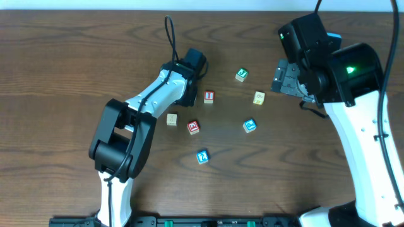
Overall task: Spell out Ai2
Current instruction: 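Set the A block down left of the I block and open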
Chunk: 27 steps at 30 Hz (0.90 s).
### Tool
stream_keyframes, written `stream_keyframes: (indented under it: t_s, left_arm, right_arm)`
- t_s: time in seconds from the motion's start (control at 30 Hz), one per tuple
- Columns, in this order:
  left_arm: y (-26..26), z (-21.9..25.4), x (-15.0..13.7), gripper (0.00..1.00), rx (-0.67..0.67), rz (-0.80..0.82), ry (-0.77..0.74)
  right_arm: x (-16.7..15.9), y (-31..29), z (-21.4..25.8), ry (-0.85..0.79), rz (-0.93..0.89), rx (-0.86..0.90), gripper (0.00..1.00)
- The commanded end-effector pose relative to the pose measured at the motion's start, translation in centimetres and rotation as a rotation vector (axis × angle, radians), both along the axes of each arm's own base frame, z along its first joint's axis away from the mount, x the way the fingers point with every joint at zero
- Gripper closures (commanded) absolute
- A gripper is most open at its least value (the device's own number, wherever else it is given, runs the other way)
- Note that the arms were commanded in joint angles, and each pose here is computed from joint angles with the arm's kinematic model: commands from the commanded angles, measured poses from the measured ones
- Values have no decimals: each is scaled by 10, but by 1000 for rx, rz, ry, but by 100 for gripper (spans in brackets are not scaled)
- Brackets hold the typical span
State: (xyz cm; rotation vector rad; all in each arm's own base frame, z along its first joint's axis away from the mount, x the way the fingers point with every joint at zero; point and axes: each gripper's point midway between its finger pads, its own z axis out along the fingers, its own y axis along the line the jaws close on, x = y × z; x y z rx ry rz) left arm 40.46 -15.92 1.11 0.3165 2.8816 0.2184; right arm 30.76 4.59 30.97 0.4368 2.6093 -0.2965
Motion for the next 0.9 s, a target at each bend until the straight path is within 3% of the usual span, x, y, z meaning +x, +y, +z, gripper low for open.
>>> stream_keyframes:
  t_s: [0.0, 0.87]
  left_arm:
    - [-2, 0, 8, 69, 5, 9, -27]
    - [-19, -1, 12, 66, -99, 43, -35]
  right_arm:
    - [0, -4, 5, -13, -3, -5, 1]
    - [0, -4, 5, -13, -3, -5, 1]
